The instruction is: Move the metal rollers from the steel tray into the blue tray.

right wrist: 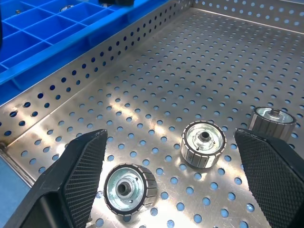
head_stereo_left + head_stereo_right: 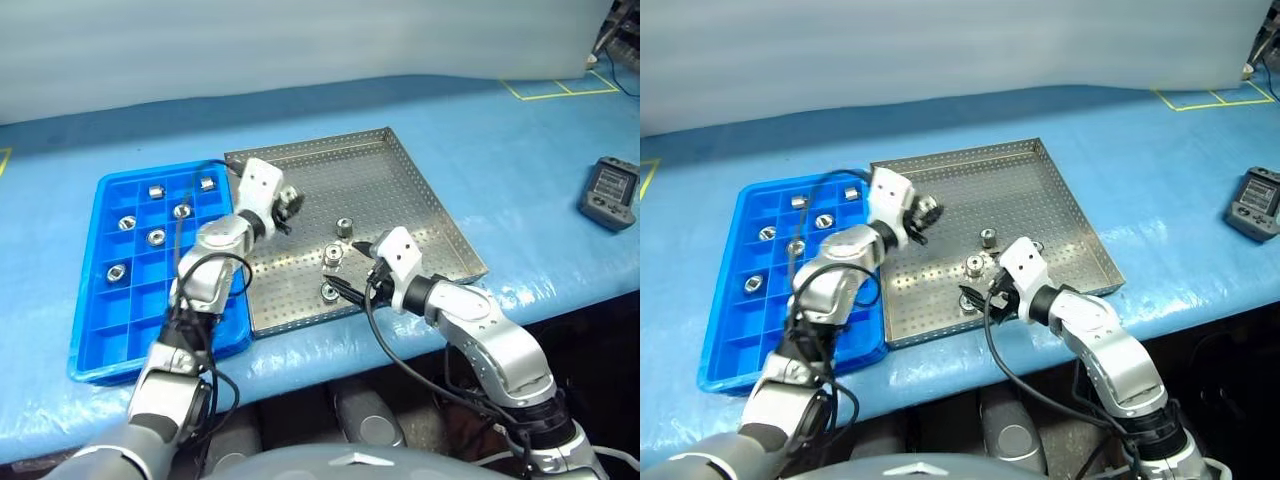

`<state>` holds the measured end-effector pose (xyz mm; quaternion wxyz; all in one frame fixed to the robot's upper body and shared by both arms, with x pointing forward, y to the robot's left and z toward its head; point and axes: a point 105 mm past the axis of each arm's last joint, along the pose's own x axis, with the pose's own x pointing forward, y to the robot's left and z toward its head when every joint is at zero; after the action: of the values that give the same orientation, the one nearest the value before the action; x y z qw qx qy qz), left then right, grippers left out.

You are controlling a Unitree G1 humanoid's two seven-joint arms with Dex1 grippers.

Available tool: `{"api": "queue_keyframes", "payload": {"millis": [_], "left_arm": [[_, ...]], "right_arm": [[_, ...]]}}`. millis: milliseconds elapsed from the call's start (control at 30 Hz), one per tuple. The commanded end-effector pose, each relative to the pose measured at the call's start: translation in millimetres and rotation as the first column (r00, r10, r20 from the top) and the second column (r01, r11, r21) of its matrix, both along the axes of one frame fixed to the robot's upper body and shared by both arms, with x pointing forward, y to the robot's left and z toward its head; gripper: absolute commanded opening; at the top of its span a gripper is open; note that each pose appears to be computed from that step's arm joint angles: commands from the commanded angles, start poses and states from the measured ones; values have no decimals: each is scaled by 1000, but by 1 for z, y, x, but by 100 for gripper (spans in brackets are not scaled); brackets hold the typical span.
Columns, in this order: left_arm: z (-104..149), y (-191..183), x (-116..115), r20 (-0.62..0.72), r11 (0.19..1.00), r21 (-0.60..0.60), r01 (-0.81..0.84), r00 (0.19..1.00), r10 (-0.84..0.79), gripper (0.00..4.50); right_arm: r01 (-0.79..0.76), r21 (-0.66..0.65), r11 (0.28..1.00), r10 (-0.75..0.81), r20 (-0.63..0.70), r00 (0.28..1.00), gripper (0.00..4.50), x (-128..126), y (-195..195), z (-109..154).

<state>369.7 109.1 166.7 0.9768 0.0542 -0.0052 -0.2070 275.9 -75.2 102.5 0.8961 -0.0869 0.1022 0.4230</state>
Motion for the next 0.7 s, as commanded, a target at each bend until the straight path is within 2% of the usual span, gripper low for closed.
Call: {"api": "queue_keyframes", "payload": {"millis": [33, 267, 467, 700], "left_arm": [[29, 37, -22, 141, 990, 24, -140, 981, 135, 168], [18, 79, -59, 89, 951, -1, -308, 948, 307, 168], [-17, 94, -90, -36, 931, 75, -357, 932, 360, 168], [-48, 102, -109, -163, 896, 58, -440, 881, 444, 168]], "right_arm": [[-63, 14, 998, 63, 28, 998, 450, -2, 11, 9], [-169, 17, 986, 168, 18, 986, 450, -6, 31, 9], [-261, 26, 965, 260, 25, 965, 450, -8, 50, 11], [-291, 27, 956, 290, 22, 957, 450, -9, 55, 10]]}}
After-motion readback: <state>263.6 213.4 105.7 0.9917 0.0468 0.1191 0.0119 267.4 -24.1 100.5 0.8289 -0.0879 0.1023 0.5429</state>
